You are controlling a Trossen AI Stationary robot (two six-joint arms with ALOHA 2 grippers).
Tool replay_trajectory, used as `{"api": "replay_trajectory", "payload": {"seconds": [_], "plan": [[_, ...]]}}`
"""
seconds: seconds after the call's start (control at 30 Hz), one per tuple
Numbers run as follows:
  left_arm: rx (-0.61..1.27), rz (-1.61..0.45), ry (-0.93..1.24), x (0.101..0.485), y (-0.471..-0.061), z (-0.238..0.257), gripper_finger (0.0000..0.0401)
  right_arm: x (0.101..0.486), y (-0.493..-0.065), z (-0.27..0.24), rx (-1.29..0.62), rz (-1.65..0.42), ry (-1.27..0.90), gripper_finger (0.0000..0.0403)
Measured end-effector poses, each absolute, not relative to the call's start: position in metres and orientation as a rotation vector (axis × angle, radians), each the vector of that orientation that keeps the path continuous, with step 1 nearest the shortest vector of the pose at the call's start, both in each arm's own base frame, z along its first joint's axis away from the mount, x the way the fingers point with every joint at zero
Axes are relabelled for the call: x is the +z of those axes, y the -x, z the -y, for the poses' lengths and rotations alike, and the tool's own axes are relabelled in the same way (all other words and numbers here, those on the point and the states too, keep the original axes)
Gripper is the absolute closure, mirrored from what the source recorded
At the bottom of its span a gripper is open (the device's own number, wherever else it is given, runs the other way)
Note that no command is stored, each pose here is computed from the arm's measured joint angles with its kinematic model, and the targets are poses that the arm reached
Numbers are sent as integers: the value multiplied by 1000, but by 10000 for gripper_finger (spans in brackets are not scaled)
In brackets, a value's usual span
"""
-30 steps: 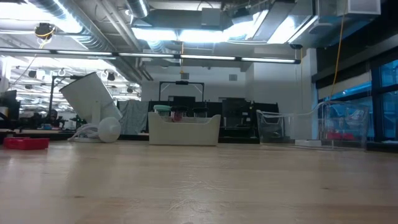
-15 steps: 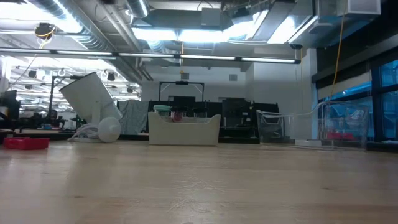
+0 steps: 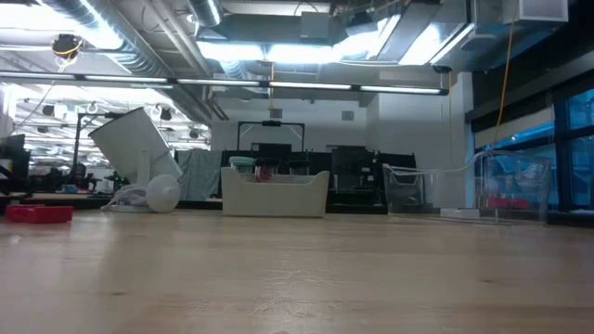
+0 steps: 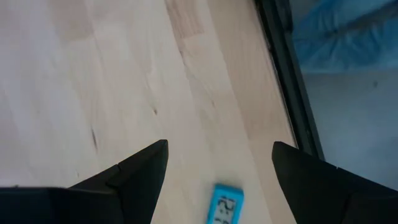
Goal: Pick & Place Office items
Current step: Put the red charger adapter into the bottom transparent bin, then put the blue digital clock into the top transparent bin
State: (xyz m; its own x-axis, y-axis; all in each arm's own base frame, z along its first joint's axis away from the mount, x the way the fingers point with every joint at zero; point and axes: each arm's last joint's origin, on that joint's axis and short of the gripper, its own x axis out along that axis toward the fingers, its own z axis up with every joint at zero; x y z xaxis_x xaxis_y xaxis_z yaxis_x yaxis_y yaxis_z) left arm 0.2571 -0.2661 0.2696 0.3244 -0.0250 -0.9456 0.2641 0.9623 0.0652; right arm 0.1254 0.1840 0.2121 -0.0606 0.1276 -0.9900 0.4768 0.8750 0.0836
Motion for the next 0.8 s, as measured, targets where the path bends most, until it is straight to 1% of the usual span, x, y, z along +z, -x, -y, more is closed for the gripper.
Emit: {"api": "replay_trajectory", "payload": {"seconds": [0.23, 0.47, 0.63, 0.8], "plan": [[-181, -1301, -247, 251, -229, 280, 117, 239, -135, -194, -225, -1527, -510, 75], [-129, -1378, -274, 224, -211, 278, 117, 260, -145, -198, -212, -1394, -544, 76], [-117, -1433, -307, 205, -205, 272, 117, 267, -151, -197, -224, -1336, -561, 76], [-167, -1483, -301, 182, -198, 267, 117, 268, -155, -194, -239, -1325, -575, 76]]}}
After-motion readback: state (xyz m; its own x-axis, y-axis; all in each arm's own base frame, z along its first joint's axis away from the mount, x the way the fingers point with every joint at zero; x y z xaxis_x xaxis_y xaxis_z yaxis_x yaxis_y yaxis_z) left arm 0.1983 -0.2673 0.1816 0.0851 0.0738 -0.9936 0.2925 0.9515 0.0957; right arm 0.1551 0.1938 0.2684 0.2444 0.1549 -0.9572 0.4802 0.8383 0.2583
